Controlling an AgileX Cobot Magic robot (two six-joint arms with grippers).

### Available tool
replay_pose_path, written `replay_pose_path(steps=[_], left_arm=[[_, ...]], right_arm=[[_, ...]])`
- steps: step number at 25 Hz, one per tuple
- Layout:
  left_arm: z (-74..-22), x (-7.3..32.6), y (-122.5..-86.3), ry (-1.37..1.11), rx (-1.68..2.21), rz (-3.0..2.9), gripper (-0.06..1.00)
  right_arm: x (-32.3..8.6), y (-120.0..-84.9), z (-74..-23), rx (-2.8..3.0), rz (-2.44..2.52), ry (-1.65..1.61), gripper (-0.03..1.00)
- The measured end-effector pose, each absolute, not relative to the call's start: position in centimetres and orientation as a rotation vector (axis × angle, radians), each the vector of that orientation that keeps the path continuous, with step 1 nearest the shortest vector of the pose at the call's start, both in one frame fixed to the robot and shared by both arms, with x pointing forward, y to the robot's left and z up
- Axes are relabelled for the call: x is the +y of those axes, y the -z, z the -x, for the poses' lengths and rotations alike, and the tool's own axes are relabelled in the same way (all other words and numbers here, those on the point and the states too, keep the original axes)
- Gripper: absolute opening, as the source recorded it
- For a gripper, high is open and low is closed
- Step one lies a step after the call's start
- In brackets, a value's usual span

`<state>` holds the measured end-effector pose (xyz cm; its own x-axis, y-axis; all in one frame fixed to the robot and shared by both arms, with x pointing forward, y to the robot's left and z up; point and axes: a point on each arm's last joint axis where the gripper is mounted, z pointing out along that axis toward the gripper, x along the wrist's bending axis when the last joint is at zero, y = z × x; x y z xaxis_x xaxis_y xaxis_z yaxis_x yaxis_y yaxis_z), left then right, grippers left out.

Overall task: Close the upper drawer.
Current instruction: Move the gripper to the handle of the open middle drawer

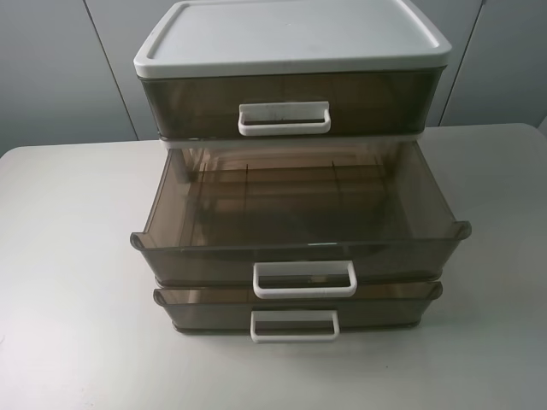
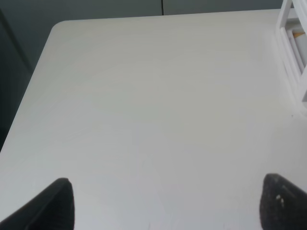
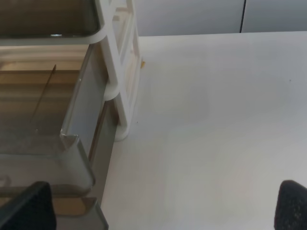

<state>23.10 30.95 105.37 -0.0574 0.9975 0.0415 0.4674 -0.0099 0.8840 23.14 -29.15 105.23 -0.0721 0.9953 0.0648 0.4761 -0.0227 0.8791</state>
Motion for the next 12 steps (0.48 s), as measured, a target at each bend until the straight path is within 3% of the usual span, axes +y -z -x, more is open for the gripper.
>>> replay_pose_path(steps=[12], left_arm=[[-23.10, 30.95, -105.37, -1.009, 1.600, -1.549, 0.74]], right_arm=[[-29.15, -105.23, -23.14, 1.614, -1.561, -1.032, 0.69]])
